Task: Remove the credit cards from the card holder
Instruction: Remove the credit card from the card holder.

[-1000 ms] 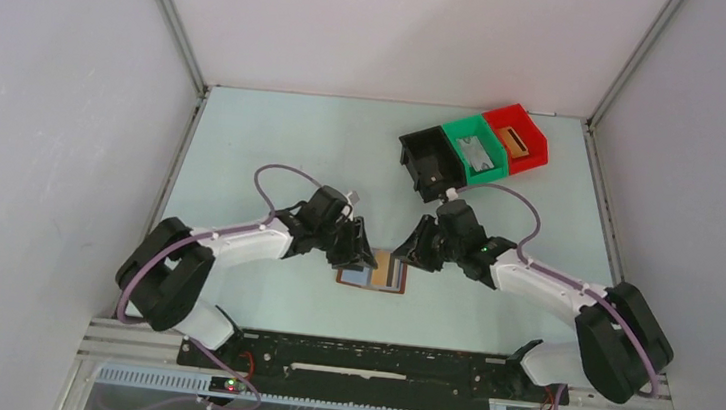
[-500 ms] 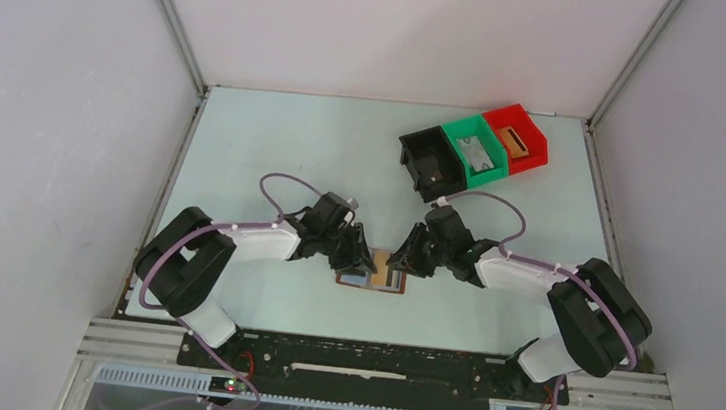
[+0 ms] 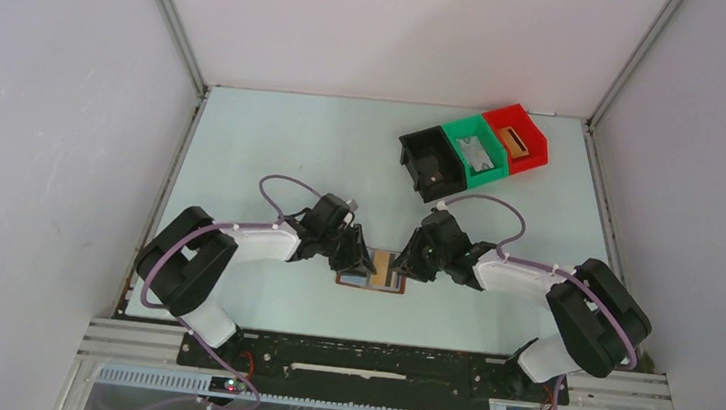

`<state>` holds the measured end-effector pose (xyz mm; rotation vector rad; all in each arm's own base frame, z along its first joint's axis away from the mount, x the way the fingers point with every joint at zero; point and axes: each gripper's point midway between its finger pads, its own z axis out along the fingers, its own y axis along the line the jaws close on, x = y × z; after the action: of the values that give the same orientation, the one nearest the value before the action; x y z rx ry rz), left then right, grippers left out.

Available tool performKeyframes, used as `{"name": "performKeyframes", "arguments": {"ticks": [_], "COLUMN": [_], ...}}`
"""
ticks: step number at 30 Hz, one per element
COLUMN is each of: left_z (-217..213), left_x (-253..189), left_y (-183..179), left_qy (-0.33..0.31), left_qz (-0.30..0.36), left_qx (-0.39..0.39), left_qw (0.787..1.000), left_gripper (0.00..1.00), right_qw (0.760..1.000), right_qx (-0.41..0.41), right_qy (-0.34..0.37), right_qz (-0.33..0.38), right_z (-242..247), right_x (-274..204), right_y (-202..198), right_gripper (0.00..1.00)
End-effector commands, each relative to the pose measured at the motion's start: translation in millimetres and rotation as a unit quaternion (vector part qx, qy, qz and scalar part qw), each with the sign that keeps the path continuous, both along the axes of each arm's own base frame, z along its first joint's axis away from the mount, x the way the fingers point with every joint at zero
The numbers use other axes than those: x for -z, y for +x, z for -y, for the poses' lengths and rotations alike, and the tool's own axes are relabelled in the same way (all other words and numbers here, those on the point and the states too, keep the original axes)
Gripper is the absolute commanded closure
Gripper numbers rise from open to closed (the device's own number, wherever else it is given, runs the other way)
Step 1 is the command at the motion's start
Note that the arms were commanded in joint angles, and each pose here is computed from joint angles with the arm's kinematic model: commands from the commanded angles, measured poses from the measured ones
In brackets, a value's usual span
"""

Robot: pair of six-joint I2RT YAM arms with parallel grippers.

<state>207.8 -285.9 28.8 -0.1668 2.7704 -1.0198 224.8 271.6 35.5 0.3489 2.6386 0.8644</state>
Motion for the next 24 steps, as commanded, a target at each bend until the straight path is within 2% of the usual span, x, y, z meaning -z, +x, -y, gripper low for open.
{"name": "performKeyframes", "arguments": {"ticks": [1,15,24], "left_z": [0.6,-0.4,-1.0], "left_x": [3.7,-2.7,-4.8], "left_y": [-2.2,2.4,4.7], "left_qy": [-0.002,-0.020,-0.026], "left_qz": [-0.002,0.010,0.011], "left_qx": [0.000,-0.009,-0.007], "left_qw": [1.000,1.000,1.000], "left_gripper": [0.64,0.67,0.67], "right_qw": [1.000,0.998,0.999], "right_qx": [-0.015,-0.005,-0.010], "right_qy": [-0.005,0.016,0.013], "right_qz": [0.012,0.065,0.040], "right_z": [-4.2,-5.8,-11.6], "right_x": [2.1,-32.4,-13.0], "right_y": [-2.3,5.9,3.7], "right_gripper": [0.62,0.63,0.63]}}
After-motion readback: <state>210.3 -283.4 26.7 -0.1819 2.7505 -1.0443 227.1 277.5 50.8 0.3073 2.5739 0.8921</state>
